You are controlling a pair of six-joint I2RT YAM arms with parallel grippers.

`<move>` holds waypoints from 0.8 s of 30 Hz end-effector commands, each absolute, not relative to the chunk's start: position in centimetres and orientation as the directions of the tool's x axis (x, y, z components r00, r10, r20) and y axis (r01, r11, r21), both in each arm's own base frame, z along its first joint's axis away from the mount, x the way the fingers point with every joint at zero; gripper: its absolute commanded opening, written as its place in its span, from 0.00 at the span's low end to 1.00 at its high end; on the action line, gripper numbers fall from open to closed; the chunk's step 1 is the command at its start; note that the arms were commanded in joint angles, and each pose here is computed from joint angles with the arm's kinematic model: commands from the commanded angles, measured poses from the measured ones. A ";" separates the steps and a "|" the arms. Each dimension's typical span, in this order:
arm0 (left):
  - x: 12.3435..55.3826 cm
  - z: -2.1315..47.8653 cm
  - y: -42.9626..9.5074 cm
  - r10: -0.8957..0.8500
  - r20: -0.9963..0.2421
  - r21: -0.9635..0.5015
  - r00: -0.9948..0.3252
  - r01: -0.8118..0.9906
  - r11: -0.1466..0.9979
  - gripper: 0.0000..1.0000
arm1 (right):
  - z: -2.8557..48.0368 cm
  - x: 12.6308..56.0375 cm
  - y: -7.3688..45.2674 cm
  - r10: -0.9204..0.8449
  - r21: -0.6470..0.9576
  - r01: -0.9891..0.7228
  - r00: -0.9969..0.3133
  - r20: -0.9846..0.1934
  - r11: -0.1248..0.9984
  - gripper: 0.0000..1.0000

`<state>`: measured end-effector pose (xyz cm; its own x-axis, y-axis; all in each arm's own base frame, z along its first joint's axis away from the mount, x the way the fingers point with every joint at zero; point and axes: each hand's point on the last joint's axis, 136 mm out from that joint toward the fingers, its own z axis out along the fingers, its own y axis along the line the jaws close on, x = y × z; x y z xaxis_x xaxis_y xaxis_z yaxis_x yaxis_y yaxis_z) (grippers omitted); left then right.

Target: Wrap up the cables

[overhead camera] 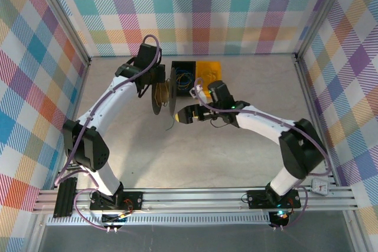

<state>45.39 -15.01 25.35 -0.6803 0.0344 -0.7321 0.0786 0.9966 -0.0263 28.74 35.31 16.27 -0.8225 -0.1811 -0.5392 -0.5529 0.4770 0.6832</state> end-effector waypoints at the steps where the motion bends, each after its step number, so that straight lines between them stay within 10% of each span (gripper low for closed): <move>1: 46.5 30.1 -15.2 -0.069 -0.802 -0.127 -0.593 0.058 0.990 0.00 | 16.5 29.7 37.0 -0.126 0.713 -0.505 -0.848 -0.515 0.486 0.99; 17: 46.7 30.4 -14.3 -0.092 -0.825 -0.115 -0.558 0.005 0.993 0.00 | 12.6 28.7 41.7 -0.094 0.809 -0.364 -0.927 -0.363 0.461 0.87; 24: 47.0 30.5 -14.2 -0.092 -0.829 -0.107 -0.552 -0.005 0.994 0.00 | 12.2 28.1 42.3 -0.112 0.821 -0.354 -0.933 -0.342 0.447 0.56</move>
<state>46.01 -14.32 26.33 -0.6571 -0.0291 -0.7533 0.0142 0.9986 -0.0509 27.91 41.10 10.30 -0.9433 -0.1113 -0.3129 -0.3248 0.5055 0.7994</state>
